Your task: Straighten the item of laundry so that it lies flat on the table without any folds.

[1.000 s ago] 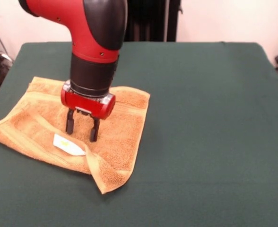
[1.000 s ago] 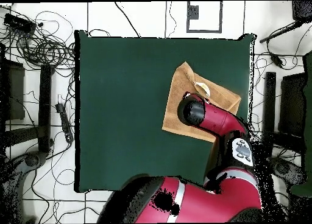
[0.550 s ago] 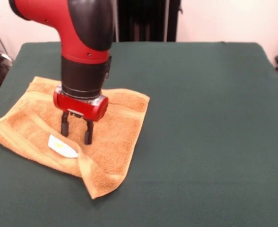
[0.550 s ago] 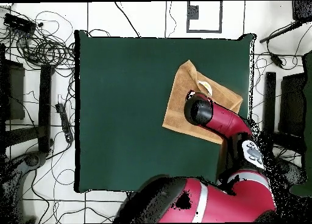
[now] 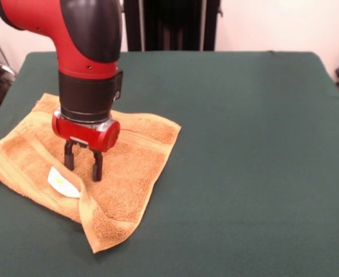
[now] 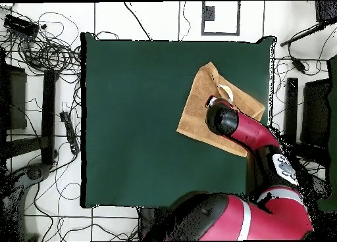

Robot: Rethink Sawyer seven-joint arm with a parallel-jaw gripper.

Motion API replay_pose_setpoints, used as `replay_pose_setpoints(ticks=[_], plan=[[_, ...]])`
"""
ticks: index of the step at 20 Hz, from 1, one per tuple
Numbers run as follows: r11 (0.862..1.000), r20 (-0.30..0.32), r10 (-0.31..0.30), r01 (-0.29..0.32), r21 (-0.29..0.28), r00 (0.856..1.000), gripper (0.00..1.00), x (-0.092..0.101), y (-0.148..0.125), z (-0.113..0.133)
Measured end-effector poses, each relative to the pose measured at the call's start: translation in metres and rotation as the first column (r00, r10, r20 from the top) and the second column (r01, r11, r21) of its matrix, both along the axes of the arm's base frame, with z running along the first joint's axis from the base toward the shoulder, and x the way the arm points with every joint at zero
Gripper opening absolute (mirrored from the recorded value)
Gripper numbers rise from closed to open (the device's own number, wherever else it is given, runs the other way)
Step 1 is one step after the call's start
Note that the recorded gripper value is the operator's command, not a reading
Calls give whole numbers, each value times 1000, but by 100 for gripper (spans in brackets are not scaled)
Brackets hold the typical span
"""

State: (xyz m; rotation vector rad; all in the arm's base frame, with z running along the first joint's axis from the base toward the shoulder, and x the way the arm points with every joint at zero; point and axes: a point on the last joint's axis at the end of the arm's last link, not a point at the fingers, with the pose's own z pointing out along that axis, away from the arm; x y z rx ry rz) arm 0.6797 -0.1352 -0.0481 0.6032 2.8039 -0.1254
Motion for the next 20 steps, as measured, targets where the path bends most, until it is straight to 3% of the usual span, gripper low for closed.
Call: replay_pose_setpoints(ticks=[20], plan=[[1000,-17,-1,1,6,1000,100,0,-1,3]])
